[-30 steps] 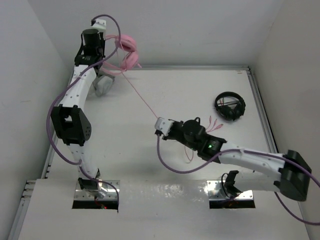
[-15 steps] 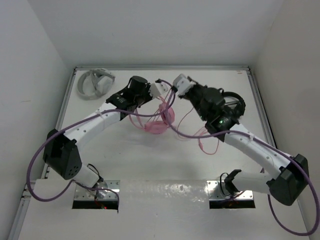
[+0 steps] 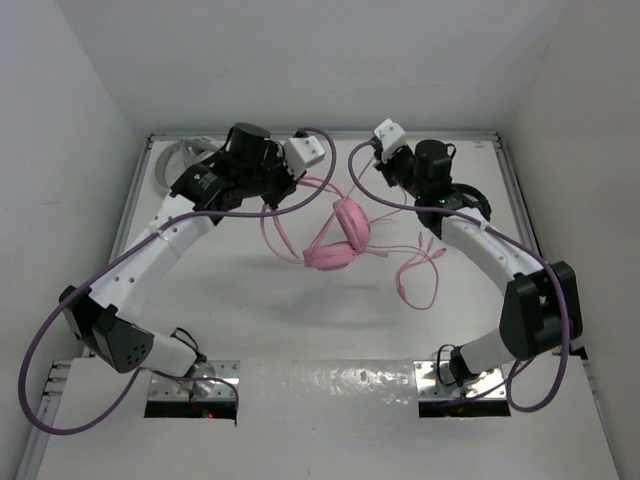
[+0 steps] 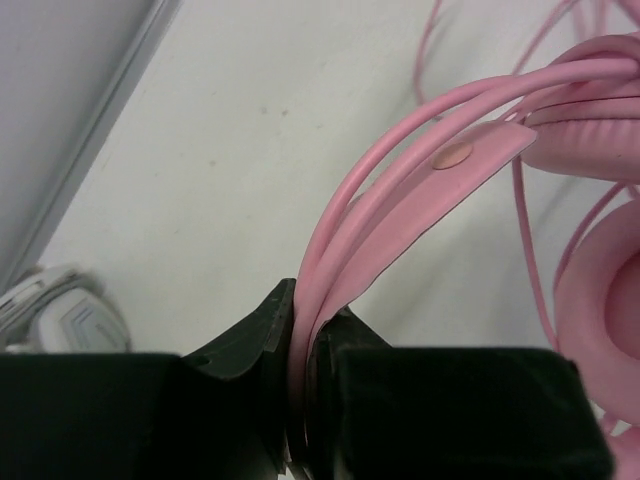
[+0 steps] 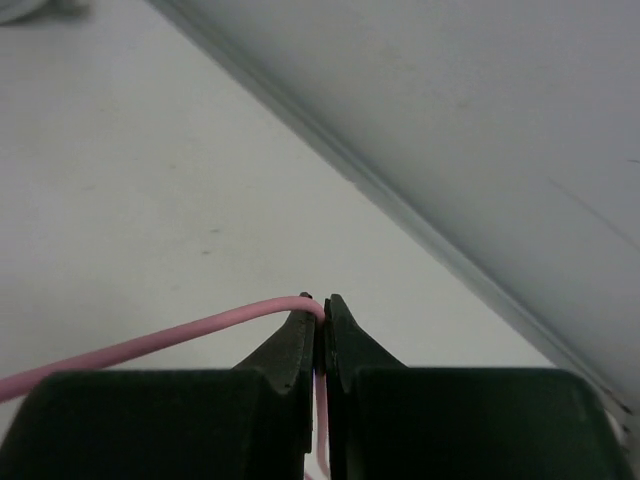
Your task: Wrap the headphones
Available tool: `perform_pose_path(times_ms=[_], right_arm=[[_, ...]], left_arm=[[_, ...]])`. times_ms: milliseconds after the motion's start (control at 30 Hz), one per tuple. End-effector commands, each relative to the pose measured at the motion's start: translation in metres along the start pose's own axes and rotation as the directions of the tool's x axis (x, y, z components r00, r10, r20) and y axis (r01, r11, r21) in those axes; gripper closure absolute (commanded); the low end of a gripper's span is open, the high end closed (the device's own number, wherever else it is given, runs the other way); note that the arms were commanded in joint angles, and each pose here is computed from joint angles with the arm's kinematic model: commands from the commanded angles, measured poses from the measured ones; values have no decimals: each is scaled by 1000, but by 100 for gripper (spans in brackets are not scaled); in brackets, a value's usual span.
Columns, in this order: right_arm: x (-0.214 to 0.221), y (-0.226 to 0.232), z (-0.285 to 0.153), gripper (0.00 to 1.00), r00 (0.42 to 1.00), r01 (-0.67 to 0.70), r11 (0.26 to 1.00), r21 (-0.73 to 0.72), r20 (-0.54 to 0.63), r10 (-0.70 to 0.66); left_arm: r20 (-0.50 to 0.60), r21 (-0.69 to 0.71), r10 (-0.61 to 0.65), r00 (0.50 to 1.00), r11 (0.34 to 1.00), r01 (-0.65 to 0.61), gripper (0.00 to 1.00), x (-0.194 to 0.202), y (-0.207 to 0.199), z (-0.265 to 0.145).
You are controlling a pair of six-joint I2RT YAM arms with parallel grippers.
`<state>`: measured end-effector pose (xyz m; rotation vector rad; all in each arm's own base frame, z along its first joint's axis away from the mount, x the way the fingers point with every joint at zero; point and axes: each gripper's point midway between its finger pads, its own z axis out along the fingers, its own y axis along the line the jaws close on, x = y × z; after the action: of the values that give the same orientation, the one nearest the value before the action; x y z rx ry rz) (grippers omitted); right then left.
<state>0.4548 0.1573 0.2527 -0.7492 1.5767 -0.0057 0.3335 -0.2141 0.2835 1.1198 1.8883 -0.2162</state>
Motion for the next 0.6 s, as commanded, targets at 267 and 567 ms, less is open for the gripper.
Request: perform_pose_path(times_ms=[267,567], right_arm=[[22,136,15,68,913,-310,811,-497,81,399],[48,160,32,40,860,-427,760,-490,40,509]], left_arm=[[398,279,-265,878,947,160,100,-168,-19,-121],[538,207,-349,767,937,281,100,-214,31,-164]])
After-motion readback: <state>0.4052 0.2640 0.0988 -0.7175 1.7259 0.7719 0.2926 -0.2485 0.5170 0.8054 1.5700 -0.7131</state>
